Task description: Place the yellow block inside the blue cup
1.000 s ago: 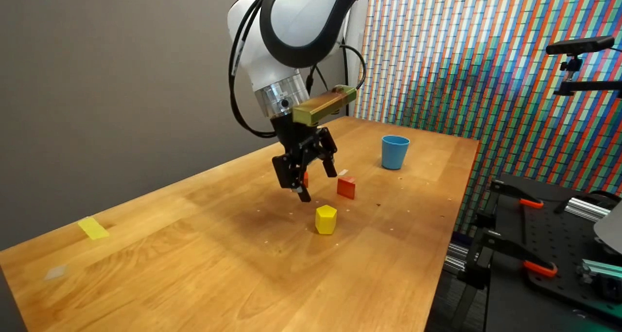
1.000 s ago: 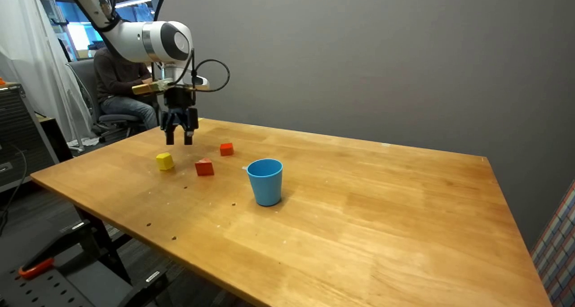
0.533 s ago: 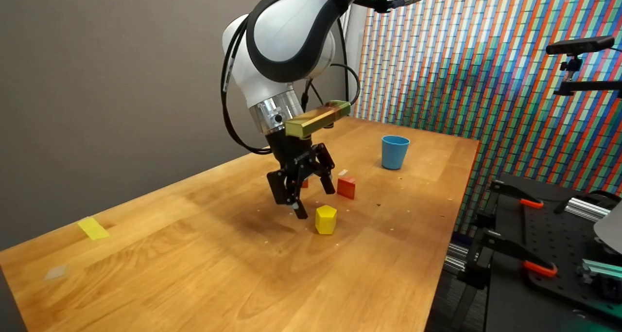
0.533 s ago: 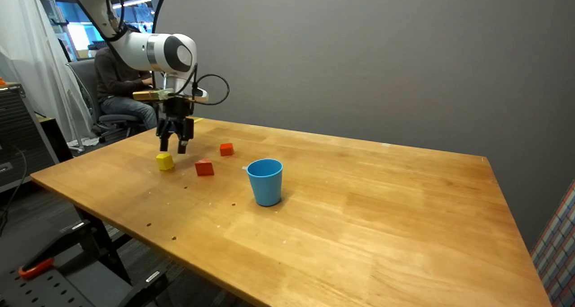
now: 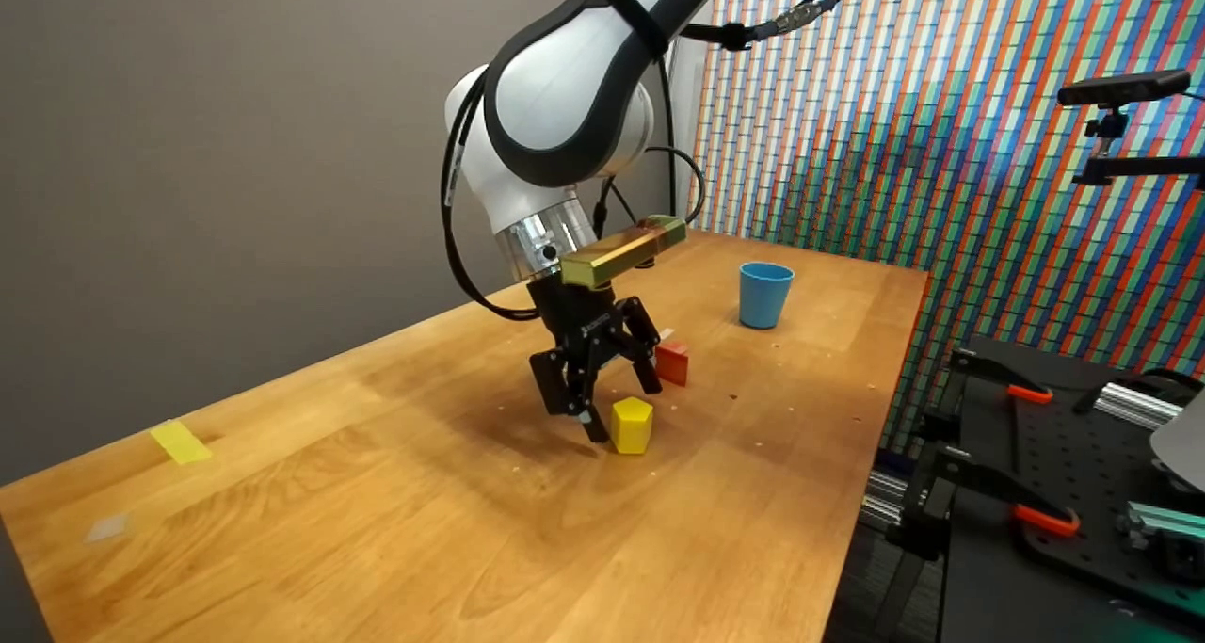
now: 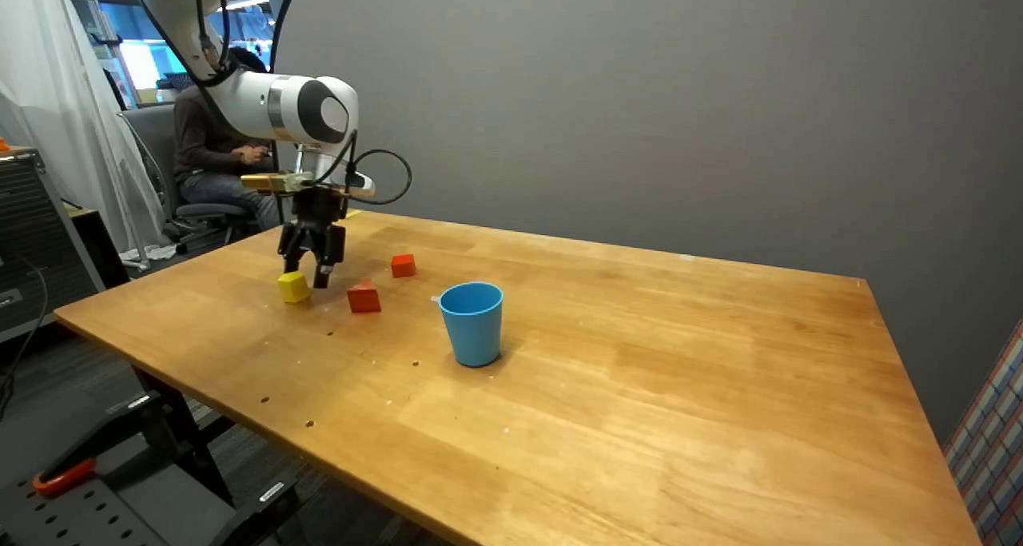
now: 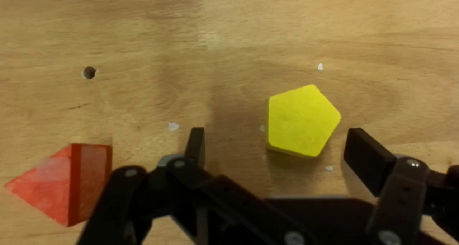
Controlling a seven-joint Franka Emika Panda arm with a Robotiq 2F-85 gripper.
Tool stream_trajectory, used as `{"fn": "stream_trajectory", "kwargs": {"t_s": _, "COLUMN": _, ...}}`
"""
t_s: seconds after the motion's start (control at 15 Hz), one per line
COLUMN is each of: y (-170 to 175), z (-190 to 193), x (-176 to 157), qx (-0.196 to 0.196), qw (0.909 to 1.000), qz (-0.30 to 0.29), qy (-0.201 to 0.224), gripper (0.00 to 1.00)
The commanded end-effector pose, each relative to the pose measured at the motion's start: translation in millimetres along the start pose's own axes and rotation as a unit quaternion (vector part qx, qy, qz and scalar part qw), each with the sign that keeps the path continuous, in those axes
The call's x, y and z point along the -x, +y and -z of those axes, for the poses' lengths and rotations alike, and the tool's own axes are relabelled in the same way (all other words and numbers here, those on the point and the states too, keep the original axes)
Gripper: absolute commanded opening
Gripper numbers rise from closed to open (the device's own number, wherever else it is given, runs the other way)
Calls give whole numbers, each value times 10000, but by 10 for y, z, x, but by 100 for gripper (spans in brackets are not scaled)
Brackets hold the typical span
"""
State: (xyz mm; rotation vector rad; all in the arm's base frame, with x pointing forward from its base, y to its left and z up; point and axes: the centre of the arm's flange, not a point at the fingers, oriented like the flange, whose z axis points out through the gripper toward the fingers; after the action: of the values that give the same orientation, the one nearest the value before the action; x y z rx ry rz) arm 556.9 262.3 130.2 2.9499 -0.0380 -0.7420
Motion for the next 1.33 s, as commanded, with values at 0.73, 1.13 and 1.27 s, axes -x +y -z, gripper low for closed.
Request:
{"fn": "stream_trajectory", "kwargs": {"t_s": 0.73, "y": 108, "z": 66, "x": 161, "qx": -167, "qw": 9981, "qz": -448, "qy": -389, "gripper": 16}}
{"fn": "stream_trajectory", "kwargs": {"t_s": 1.13, "y": 1047, "z": 957, "x": 291, "qx": -670, "qw": 9850, "qz": -1487, "qy": 561, "gripper": 16}}
{"fn": "stream_trajectory", "kwargs": {"t_s": 1.27, "y": 1496, "z": 1220, "x": 376, "qx": -896, "qw": 9752, "qz": -1885, "qy": 737, "gripper": 16}}
